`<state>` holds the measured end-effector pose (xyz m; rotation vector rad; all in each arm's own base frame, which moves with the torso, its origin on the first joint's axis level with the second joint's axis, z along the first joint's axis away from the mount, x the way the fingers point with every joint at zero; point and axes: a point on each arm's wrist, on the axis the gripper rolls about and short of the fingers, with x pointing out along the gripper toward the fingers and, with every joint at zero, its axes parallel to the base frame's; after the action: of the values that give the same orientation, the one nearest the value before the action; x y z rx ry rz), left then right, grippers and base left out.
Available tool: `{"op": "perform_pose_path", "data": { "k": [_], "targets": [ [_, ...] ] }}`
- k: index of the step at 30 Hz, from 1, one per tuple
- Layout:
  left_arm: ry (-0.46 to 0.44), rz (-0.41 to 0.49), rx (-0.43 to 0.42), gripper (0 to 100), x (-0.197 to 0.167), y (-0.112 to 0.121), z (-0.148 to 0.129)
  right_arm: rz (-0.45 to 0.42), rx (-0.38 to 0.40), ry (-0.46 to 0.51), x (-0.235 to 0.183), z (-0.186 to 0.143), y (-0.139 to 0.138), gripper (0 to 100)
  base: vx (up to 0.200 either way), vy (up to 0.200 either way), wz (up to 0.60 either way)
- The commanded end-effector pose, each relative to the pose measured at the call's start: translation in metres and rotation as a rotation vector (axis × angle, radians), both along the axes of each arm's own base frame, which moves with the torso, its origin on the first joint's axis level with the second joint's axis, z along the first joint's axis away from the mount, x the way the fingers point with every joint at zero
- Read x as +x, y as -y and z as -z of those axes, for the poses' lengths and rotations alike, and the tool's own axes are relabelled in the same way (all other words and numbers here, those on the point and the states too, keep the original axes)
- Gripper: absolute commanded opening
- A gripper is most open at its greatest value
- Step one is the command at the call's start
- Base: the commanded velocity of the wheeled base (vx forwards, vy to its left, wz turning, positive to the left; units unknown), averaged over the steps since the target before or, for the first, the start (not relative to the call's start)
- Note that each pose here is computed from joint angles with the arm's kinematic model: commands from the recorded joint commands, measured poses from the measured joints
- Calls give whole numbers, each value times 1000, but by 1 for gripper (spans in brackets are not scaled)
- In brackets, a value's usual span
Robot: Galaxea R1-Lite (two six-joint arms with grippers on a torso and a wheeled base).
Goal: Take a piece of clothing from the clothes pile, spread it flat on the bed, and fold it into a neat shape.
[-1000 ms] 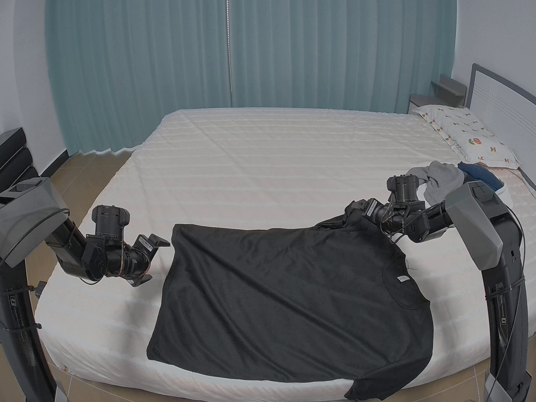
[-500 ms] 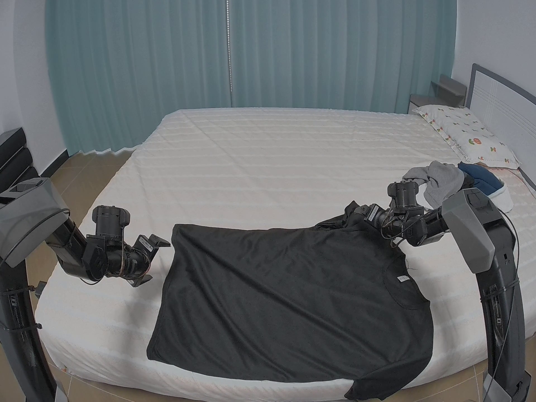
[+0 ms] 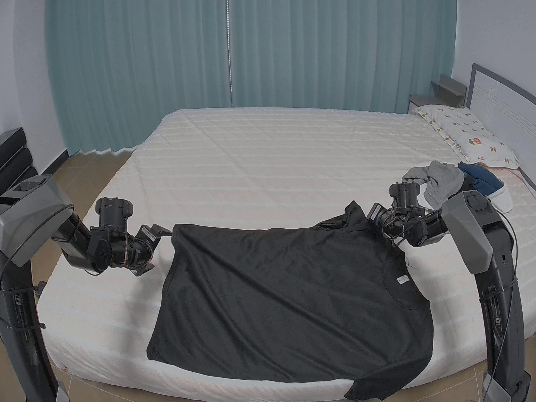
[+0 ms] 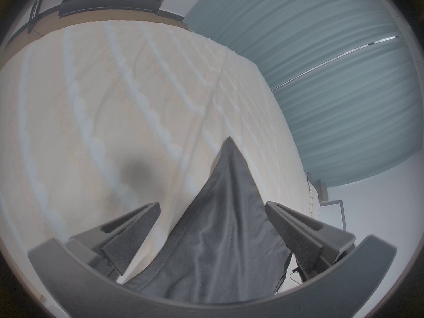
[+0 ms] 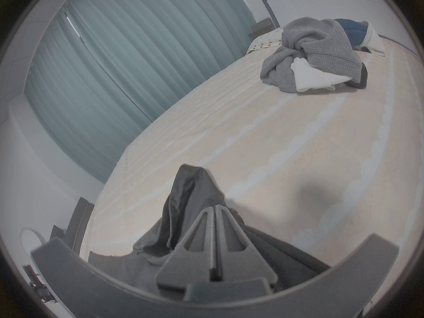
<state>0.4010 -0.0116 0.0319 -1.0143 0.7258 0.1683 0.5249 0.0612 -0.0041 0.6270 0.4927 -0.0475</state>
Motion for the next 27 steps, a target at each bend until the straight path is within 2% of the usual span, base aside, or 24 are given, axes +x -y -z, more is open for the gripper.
{"op": "perform_pose_path", "data": {
  "k": [1, 5, 6, 10, 11, 17, 27],
  "targets": [
    [24, -4, 1, 100, 23, 1, 3, 40, 46, 55, 3, -12, 8, 0, 0, 0, 0],
    [51, -13, 14, 100, 39, 1, 1, 47, 55, 69, 4, -12, 9, 0, 0, 0, 0],
    [59, -32, 27, 100, 55, 1, 3, 54, 53, 59, 2, -8, 13, 0, 0, 0, 0],
    [41, -48, 44, 100, 77, 1, 4, 47, 56, 29, -2, -2, 14, 0, 0, 0, 0],
    [41, -48, 44, 100, 79, 1, 4, 47, 56, 28, -3, -1, 14, 100, 0, 0, 0],
    [78, -37, 41, 100, 102, 7, 9, 21, 62, 5, -6, 4, 13, 100, 0, 0, 0],
    [60, -26, 47, 100, 104, 17, 21, -64, 91, -15, -6, 6, 11, 100, 0, 0, 0]
  ]
}}
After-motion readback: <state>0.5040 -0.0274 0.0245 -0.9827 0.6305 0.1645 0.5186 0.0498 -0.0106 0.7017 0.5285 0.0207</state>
